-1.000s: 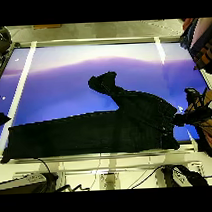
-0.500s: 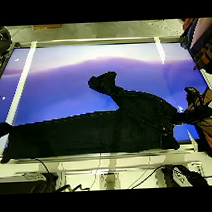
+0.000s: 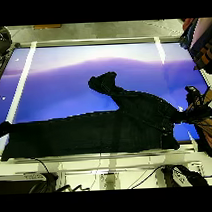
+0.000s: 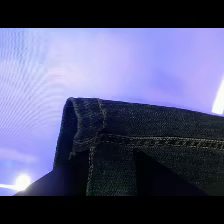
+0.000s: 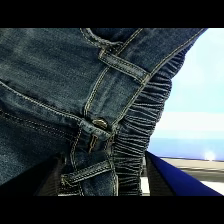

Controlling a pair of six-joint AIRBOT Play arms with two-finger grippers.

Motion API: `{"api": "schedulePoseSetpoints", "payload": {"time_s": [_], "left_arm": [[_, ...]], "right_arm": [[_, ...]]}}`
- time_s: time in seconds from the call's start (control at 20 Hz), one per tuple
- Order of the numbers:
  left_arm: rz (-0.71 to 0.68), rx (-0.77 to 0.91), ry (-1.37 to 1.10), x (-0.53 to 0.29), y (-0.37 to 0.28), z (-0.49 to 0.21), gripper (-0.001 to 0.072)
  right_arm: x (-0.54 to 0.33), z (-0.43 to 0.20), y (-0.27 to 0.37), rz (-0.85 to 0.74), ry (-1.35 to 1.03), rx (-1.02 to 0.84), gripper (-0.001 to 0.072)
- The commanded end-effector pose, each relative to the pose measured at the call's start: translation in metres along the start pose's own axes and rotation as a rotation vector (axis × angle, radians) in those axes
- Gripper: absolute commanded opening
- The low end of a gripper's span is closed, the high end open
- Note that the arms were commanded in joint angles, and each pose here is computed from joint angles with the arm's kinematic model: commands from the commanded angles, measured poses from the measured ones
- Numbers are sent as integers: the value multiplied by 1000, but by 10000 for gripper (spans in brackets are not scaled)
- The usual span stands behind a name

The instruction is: Fold the clothes and pants, and hang the long-sleeved shirts on hangers.

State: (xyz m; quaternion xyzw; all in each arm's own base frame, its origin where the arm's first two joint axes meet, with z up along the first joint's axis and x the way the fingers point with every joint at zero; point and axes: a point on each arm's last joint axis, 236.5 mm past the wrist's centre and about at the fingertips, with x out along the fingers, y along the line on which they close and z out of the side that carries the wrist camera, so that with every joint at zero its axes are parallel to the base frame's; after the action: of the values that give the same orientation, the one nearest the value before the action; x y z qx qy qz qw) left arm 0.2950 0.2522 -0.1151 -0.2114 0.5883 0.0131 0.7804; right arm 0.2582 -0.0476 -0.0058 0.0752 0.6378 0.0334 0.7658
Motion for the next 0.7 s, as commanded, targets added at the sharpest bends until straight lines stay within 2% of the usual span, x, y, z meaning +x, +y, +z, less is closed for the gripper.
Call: {"api": "schedulePoseSetpoints", "payload": {"time_s": [0.0,0.25,0.45,0.55,0.65], "left_arm": [[64,14,-58,3,11,17,342],[133,85,-143,12,0,54,342],[155,26,-196,0,-5,69,342],[172,38,-235,-21,-10,76,342],[193,53,-305,-51,-20,89,342]], "right_arm": [[0,0,1,4,-2,16,547],[0,1,1,5,-2,52,547],[-1,9,4,16,-38,60,547],[-6,29,-5,-18,-119,59,546],[-16,56,-31,-122,-238,112,546]]}}
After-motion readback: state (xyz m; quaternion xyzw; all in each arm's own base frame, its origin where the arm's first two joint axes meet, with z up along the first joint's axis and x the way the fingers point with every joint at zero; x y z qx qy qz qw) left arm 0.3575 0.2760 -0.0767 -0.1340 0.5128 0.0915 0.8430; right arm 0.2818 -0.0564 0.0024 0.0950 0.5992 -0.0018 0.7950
